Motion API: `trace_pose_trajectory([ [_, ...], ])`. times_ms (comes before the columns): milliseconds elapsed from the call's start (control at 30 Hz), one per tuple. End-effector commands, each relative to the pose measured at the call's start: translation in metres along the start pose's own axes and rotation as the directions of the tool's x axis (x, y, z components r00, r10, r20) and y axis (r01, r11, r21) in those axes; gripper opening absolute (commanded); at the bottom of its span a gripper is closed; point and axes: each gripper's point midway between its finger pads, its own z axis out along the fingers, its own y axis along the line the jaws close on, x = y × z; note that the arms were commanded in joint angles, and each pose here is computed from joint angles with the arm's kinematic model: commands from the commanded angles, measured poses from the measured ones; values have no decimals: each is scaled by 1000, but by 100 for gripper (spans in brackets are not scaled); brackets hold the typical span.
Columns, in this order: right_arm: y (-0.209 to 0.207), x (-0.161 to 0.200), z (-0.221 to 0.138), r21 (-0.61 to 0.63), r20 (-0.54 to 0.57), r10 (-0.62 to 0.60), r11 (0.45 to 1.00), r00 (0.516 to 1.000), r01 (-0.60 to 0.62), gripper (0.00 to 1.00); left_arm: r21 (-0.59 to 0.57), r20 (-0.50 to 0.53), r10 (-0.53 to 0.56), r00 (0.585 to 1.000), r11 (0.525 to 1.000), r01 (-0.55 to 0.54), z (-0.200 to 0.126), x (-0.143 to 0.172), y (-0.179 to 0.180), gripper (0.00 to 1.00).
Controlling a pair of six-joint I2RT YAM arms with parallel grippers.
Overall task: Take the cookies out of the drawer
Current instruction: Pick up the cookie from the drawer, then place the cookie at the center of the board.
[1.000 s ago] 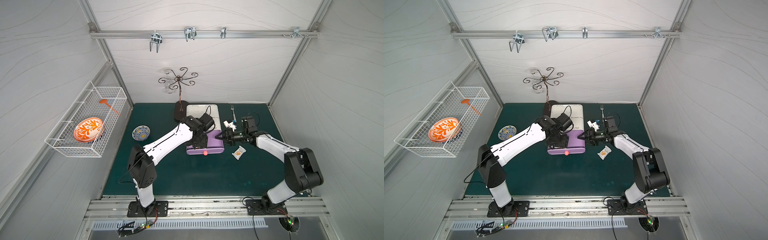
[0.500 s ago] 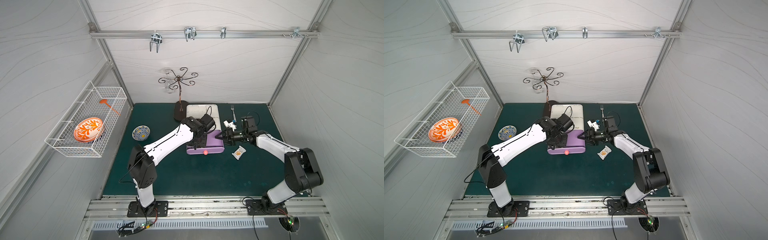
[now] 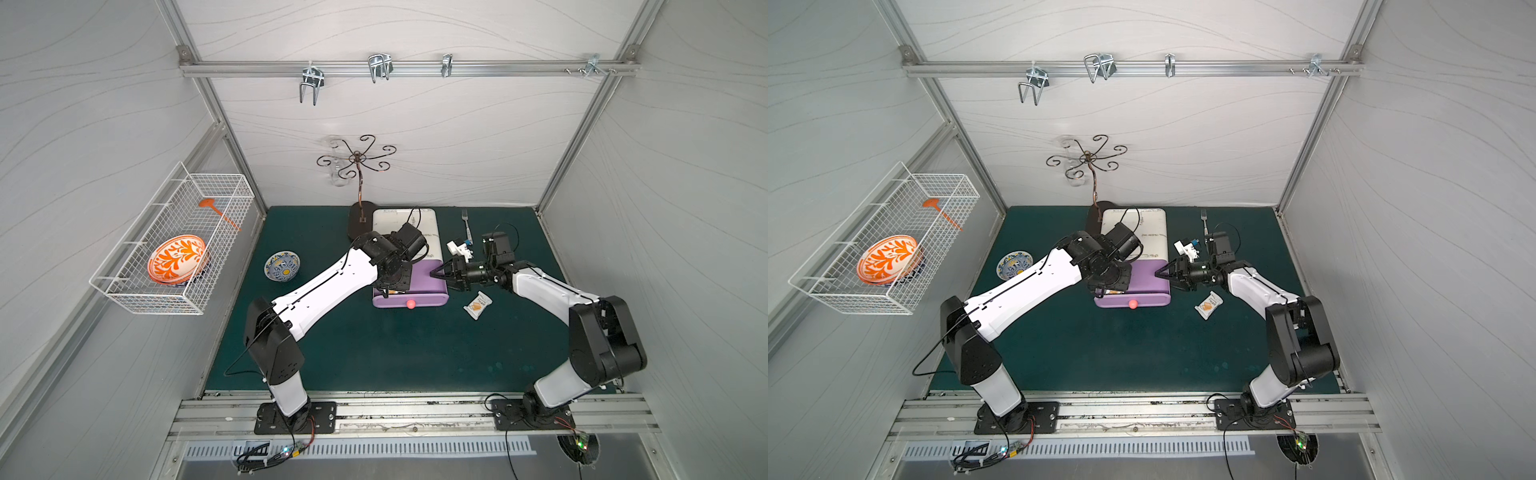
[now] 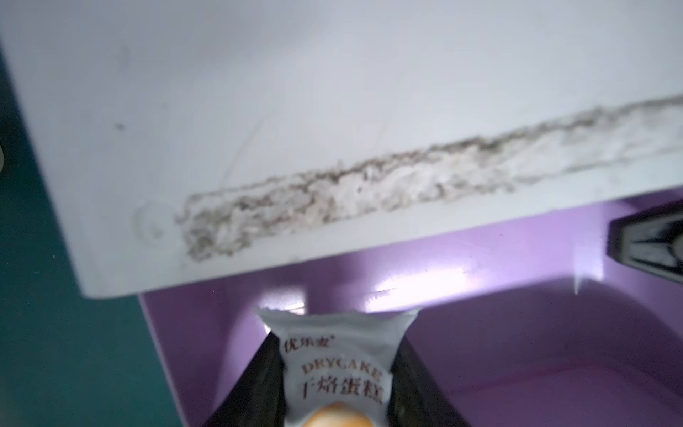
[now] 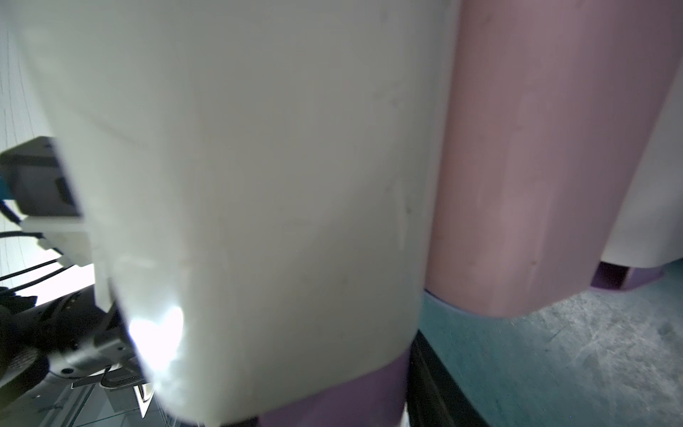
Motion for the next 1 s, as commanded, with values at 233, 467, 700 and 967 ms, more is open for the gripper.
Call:
trace_pose_trajectory([
  [233, 8, -3, 0, 0, -7, -14, 1000, 1000, 14, 46, 141, 200, -29, 979, 990, 0, -89, -34, -4, 41],
  [467, 6, -4, 1, 1, -11, -9, 1000, 1000, 9, 46, 153, 271, -125, 954, 985, 86, -141, -47, 40, 42],
  [700, 11, -6, 1, -4, -15, -12, 1000, 1000, 12, 46, 26, 208, -269, 940, 963, 269, -109, -27, 131, 43],
  [967, 11, -4, 2, 3, -21, -10, 1000, 1000, 10, 46, -61, 65, -378, 923, 922, 382, -5, 6, 180, 42],
])
